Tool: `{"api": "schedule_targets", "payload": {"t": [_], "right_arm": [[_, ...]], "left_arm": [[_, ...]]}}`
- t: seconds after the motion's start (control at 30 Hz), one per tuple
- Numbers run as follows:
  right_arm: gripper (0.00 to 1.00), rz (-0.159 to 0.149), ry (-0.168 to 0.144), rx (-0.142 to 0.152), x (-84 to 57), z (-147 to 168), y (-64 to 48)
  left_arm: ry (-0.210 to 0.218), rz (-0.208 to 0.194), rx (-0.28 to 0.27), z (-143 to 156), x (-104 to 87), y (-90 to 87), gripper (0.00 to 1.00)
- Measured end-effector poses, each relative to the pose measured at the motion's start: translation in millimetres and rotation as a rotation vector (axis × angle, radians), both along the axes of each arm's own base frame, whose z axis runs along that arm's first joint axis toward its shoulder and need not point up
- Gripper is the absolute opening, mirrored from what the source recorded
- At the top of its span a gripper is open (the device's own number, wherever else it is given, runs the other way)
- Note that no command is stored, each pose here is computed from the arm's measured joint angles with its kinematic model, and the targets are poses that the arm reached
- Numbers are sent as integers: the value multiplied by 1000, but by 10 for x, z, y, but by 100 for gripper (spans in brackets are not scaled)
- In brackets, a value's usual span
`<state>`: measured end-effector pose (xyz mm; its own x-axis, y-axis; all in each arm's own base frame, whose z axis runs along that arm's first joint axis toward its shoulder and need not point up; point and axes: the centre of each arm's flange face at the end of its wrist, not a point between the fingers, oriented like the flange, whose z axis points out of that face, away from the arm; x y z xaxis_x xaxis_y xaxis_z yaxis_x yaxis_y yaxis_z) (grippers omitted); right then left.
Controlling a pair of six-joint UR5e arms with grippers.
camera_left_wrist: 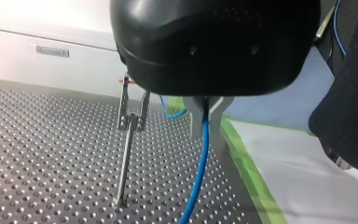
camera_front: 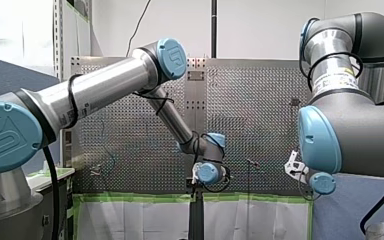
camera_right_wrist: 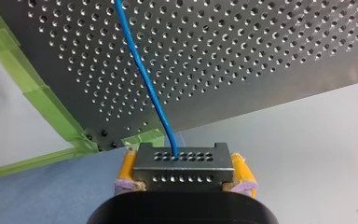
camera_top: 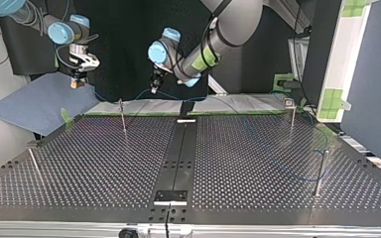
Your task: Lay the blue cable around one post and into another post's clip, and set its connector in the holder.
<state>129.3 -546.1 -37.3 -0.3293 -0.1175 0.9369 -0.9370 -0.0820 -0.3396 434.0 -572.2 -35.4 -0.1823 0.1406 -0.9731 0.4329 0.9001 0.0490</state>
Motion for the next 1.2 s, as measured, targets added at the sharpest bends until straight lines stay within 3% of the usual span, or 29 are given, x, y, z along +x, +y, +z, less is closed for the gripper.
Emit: {"api": "schedule_targets", "payload": {"t": [0.43,0.6,0.9,1.2], "right_arm": [[0,-11,6,-9,-60,38,-105],[0,-9,-26,-34,-98,77,-177],[0,-17,-74,-47,-183,98,-224],[0,-15,-99,-60,-213,124,-271]], "left_arm": [[6,-22,-20,3,-146,-115,5],[6,-31,-21,4,-196,-152,5],[2,-58,-24,23,-332,-273,5],[-3,-38,-91,155,-185,-349,5]]}}
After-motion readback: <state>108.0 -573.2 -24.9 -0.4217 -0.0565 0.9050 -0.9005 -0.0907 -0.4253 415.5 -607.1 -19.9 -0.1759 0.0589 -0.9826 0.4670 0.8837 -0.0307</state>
